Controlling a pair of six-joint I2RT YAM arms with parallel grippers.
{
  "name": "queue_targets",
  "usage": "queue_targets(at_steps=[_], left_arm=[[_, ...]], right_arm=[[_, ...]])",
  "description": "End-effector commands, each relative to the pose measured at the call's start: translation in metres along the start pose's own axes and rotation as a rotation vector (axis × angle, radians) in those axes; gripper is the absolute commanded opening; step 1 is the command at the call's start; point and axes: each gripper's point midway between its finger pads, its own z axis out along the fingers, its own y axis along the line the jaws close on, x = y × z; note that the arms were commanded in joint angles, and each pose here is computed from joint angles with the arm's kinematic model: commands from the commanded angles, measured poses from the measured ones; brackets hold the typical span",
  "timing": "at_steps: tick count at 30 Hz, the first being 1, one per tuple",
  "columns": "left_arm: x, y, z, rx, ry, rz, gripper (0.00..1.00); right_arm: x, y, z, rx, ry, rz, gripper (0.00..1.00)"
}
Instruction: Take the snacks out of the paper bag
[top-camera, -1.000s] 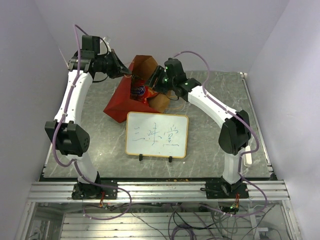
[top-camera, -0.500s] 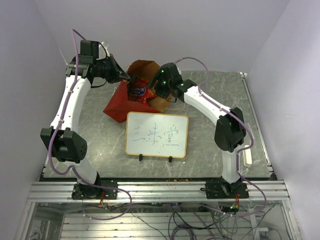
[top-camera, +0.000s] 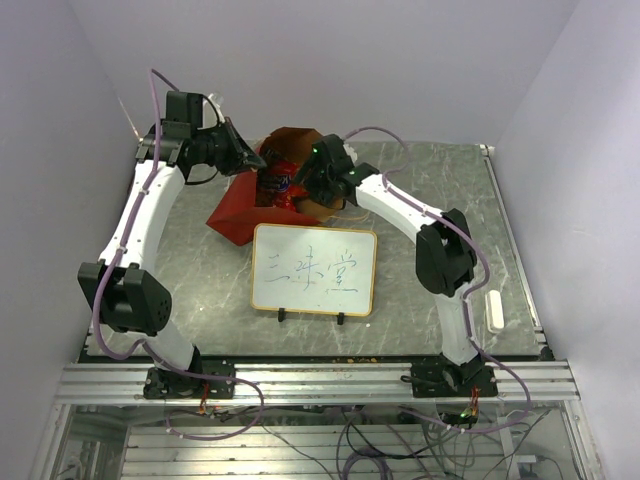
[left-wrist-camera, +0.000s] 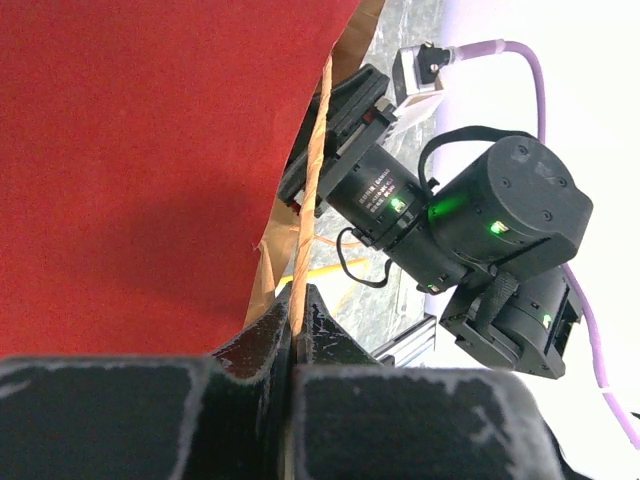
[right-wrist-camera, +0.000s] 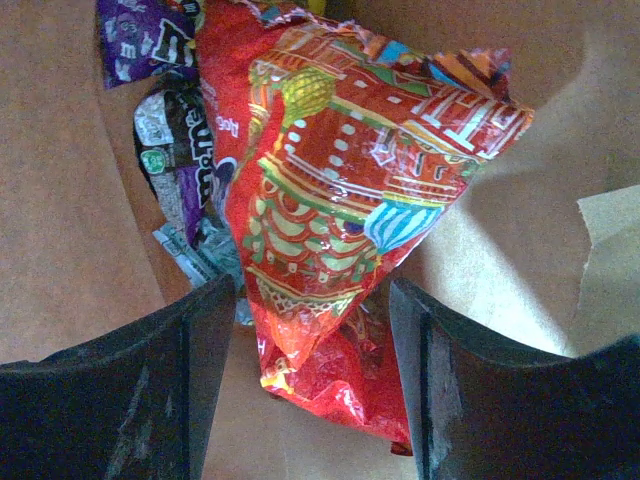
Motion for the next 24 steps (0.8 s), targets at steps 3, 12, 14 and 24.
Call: queue_targets(at_steps=[3,12,14,24], left_arm=[[0.005,-0.018,-0.006,0.067,0.012,0.001,0.07],[0.006,-0.020,-0.005,0.075,0.015,-0.006,0.07],[0.005,-0.019,-0.005,0.071,0.013,-0.002,0.07],[-0.007,-0.020,-0.003,0.045,-0.025,0.002,0.07]], right_arm=[[-0.001,0.006,0.012,0.004,-0.032,0.084,0.63],[0.000,0.017,0.022,-0.014,-0.042,0.087,0.38],[-0.002,0.023,0.021,-0.034,-0.050,0.076,0.29],[-0.041,0.081,-0.007,-0.174,-0.154,0.004,0.00]])
